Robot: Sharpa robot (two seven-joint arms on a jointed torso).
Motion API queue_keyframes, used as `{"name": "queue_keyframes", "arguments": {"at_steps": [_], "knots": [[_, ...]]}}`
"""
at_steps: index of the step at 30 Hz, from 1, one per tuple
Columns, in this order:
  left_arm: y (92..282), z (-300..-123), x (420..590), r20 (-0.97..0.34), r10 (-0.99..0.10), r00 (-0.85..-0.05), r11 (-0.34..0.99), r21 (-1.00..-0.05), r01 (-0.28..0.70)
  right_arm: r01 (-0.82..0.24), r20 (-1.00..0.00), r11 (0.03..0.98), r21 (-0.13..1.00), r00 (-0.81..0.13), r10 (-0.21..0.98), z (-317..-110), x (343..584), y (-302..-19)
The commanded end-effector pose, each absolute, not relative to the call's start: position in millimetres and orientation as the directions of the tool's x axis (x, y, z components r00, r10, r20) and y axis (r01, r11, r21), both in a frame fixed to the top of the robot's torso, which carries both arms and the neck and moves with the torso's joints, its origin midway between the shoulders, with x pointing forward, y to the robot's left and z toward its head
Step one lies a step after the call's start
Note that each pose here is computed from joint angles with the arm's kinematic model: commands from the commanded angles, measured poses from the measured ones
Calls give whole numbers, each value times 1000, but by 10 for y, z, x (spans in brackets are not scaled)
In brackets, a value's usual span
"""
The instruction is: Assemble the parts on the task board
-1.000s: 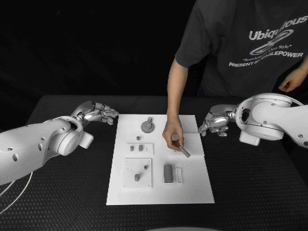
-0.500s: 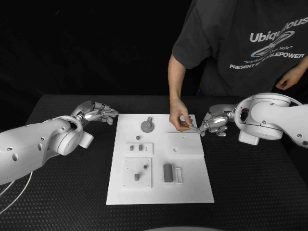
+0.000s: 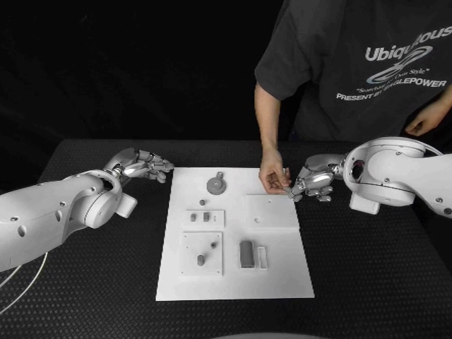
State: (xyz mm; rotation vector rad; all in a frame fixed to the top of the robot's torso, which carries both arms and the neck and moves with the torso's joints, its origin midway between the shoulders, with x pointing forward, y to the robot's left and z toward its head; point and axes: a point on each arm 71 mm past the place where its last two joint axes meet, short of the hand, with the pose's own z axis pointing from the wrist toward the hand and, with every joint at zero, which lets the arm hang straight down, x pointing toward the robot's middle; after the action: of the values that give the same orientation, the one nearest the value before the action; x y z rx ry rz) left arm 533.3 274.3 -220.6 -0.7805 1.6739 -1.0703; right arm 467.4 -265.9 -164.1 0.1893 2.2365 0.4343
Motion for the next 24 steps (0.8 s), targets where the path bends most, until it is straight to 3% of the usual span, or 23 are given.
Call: {"name": "queue_keyframes", "arguments": {"at_steps": [1,24], "knots": [[2715,-2191,5327,-374,-864,-336,398,-917,-4,-19,-703,935,354,-665,253,-1658,4658,-2668],[2742,-2188,5328,-377,-866,-329,399,-917,-2,10,-719,940,342,-641,269,-1658,4705,-2743]]}}
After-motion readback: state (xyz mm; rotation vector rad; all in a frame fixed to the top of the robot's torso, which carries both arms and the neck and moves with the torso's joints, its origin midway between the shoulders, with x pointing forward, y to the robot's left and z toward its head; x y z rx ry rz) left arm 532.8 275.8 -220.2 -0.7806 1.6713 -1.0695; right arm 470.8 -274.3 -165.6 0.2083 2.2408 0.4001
